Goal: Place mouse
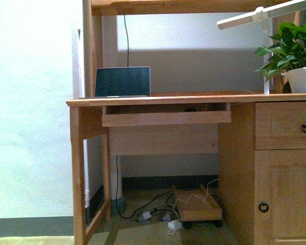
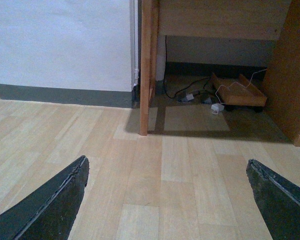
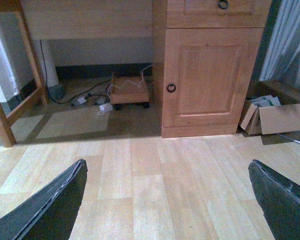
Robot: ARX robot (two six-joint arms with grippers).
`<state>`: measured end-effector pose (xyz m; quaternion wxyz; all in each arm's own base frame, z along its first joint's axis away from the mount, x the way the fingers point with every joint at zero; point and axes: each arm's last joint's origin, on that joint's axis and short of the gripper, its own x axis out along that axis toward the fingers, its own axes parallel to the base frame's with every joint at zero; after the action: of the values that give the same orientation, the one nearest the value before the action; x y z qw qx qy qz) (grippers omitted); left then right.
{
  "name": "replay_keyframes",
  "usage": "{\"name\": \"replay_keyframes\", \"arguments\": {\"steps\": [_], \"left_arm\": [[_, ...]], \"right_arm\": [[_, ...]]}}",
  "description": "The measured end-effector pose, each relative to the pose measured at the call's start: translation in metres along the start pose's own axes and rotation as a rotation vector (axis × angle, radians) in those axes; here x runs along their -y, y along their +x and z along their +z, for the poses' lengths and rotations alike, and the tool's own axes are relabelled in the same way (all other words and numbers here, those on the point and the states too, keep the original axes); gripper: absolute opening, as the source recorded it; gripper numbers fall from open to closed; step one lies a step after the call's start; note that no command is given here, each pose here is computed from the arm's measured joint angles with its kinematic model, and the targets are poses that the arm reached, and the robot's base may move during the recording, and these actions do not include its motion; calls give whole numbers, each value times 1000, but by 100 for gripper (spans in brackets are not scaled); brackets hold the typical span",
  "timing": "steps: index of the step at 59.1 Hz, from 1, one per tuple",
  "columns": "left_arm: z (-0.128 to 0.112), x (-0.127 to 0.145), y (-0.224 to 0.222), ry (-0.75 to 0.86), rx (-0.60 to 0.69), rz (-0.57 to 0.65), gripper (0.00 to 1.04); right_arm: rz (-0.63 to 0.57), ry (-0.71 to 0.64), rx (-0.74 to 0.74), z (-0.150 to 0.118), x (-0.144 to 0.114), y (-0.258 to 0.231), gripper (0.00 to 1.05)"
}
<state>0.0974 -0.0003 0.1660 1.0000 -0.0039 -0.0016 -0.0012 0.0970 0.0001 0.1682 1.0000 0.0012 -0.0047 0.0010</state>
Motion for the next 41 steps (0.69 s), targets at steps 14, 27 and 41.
{"name": "replay_keyframes", "arguments": {"steps": [14,27,41], "left_arm": [[0,0,0,0,0,0,97],[0,0,0,0,0,0,97],[0,0,0,0,0,0,97]], "right_arm": [[0,0,0,0,0,0,97],[0,0,0,0,0,0,97],[0,0,0,0,0,0,97]]}}
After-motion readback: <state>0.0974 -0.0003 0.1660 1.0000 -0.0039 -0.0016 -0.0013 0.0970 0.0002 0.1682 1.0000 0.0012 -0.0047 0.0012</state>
